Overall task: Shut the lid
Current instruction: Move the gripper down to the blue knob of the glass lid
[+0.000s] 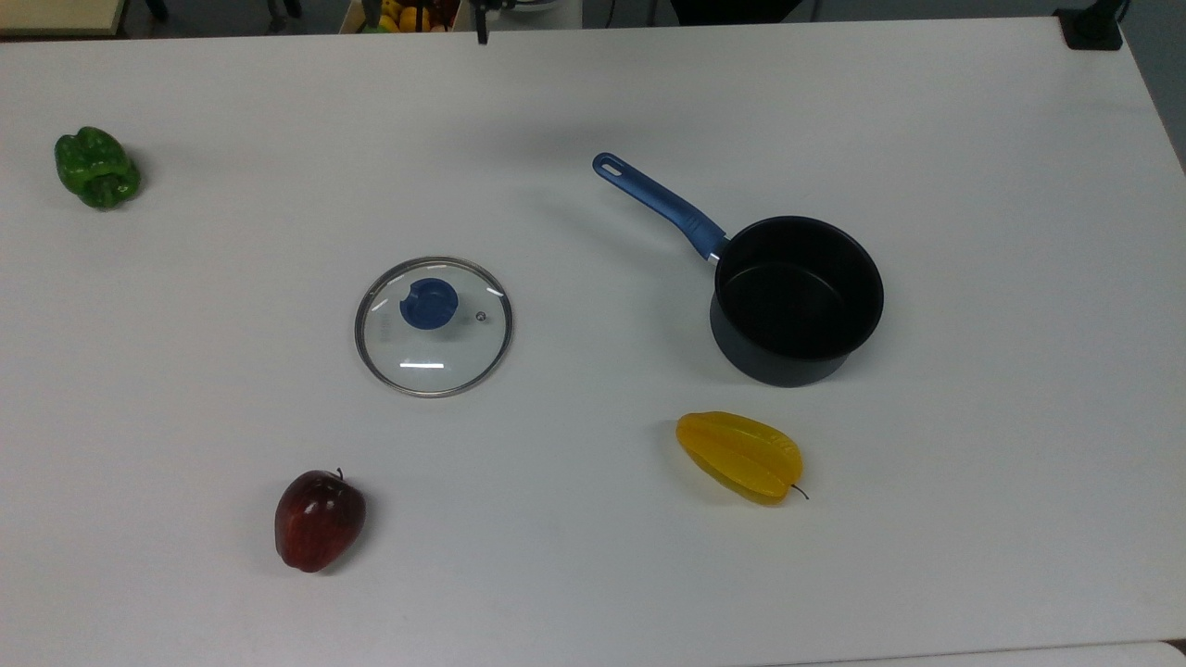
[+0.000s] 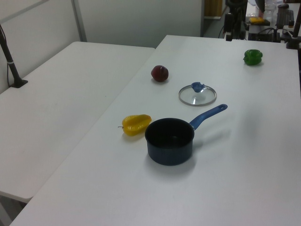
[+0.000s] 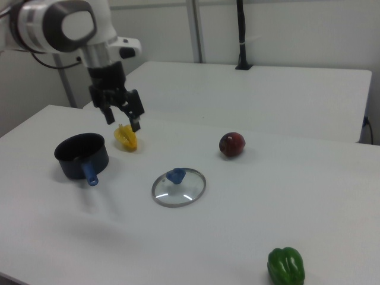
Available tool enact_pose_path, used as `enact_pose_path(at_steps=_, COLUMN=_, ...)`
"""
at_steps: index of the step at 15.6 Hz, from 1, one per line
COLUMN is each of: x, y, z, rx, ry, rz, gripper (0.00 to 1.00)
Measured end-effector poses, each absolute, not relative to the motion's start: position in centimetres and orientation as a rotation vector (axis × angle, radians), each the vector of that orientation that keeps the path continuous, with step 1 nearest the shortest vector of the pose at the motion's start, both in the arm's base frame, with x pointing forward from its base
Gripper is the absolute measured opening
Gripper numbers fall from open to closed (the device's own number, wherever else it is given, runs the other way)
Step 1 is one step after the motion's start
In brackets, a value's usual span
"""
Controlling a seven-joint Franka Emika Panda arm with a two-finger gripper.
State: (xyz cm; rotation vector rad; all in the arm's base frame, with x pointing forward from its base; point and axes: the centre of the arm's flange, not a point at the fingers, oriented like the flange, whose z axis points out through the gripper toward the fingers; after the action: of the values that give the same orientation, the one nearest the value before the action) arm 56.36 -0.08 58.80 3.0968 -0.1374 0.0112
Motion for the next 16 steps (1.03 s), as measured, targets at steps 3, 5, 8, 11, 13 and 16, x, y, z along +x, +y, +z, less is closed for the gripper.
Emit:
enact_pose_path(at_steps=3, x=59.1, y=-1.3, z=55.1, rx=3.085, ry=-0.312, rz=0.037, gripper=1.0)
enact_pose_path(at_steps=5, x=60.8, y=-1.7, z=52.5, rx=3.072, ry=-0.421, rz=0.063, gripper=1.0)
enact_pose_path(at_steps=8, x=63.4, y=-2.2, z=47.7, rx=3.059, ry=-0.506, rz=0.083, gripper=1.0)
enact_pose_path(at_steps=11, x=65.3, y=-2.5, z=43.1, rx=3.054, ry=-0.529, rz=0.094, gripper=1.0)
enact_pose_path(at_steps=13, x=66.3, y=-3.0, z=40.7, rx=3.052, ry=-0.539, rz=0.109, gripper=1.0)
enact_pose_path(at_steps=16, x=67.3, y=-3.3, z=37.6, rx=3.051, ry=-0.541, rz=0.127, gripper=1.0)
